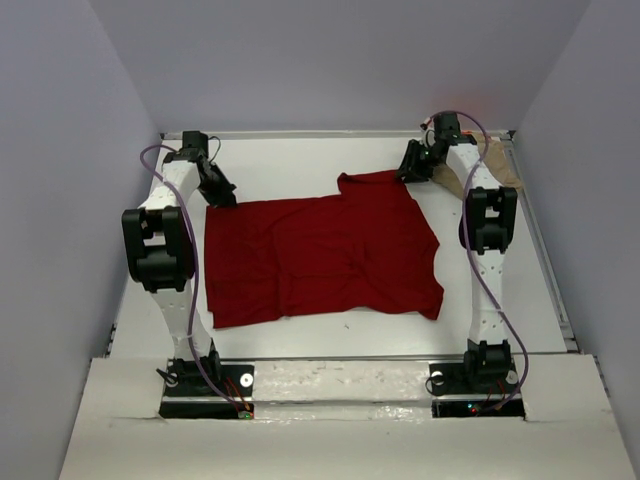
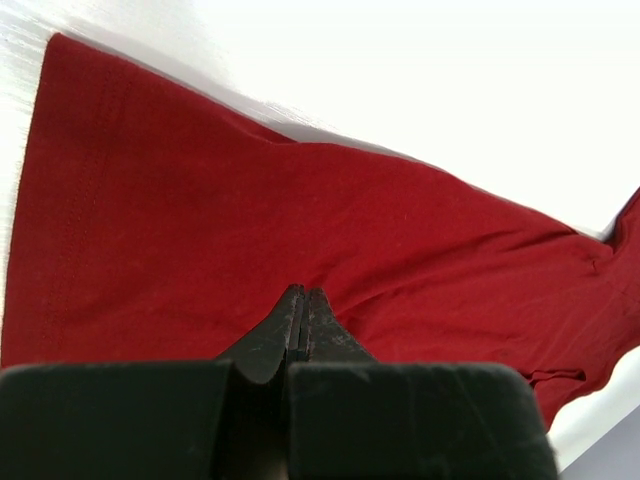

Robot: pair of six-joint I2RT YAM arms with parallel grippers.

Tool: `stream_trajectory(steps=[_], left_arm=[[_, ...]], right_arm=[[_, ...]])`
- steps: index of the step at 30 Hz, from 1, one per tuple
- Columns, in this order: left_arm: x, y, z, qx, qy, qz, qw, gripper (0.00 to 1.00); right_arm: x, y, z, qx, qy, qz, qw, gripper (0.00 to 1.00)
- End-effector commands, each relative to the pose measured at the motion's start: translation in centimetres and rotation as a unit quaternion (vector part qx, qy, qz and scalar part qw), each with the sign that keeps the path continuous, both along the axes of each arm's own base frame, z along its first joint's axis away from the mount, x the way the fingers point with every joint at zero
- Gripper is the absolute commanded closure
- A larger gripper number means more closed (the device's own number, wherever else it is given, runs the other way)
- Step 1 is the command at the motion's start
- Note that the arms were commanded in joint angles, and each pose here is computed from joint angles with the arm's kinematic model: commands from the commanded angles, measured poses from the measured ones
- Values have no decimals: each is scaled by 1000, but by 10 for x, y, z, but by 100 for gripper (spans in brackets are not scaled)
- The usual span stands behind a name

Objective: Fold and stack the t-shirts
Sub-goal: Fold the tshirt

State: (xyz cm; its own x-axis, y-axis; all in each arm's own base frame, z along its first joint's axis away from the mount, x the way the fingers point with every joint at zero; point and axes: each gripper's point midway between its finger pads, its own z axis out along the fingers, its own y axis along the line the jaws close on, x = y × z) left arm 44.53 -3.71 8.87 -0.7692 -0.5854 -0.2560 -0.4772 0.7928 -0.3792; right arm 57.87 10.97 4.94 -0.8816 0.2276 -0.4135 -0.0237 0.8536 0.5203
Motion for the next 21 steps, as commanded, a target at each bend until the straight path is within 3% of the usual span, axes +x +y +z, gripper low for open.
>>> stream_trajectory(steps=[1, 10, 21], left_arm=[[9, 7, 14, 4, -14, 2, 1000, 100], [8, 9, 17, 7, -19, 4, 1000, 100], [3, 5, 7, -2, -14, 2, 1000, 100]], right_arm=[[0, 1, -10, 10, 5, 8, 1000, 55], [6, 8, -10, 29, -4, 23, 999, 58], [14, -2, 6, -3, -33, 9, 999, 57]])
